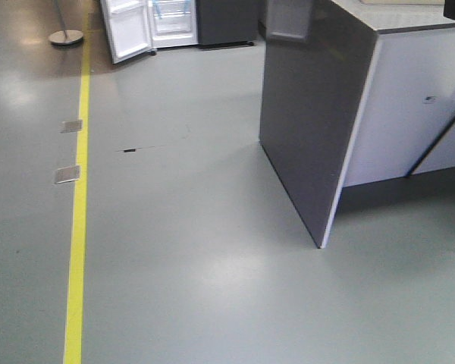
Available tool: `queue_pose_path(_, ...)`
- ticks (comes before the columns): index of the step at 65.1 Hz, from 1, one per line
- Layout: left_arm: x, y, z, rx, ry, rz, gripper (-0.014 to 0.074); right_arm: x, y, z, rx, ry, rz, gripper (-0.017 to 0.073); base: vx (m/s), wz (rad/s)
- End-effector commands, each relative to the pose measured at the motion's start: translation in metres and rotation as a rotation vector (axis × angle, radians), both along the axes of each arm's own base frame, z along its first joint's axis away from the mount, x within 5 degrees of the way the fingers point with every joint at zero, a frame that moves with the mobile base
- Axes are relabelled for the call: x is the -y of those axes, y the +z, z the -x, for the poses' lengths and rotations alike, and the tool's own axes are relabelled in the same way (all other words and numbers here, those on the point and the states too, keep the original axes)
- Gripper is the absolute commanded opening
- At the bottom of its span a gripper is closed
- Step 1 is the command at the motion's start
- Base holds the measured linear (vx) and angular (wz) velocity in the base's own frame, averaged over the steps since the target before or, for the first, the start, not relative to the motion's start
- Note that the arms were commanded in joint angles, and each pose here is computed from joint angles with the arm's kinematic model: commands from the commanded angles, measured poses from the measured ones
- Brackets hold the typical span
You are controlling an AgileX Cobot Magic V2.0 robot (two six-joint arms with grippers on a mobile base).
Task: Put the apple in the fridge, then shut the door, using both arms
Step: 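Drive the base past the grey island toward the open refrigerator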
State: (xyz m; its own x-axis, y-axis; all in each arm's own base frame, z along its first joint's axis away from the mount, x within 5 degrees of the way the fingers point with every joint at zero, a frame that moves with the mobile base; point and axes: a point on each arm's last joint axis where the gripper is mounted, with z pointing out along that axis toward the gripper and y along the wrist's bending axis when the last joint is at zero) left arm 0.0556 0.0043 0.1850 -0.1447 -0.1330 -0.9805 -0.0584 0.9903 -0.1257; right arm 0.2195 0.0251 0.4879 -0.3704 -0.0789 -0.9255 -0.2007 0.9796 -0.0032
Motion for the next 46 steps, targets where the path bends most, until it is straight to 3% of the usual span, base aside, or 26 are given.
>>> queue_pose_path(1, 0.0016, 0.0136, 0.0010, 0.105, -0.017, 0.000, -0.0007, 0.0015, 0.0202, 0.0070, 0.130, -0.012, -0.017, 0.0203, 0.05, 0.29)
queue_pose_path(46, 0.0016, 0.0136, 0.0010, 0.105, -0.017, 0.000, -0.0007, 0.0016, 0.0202, 0.0070, 0.130, -0.012, -0.017, 0.0203, 0.06, 0.21)
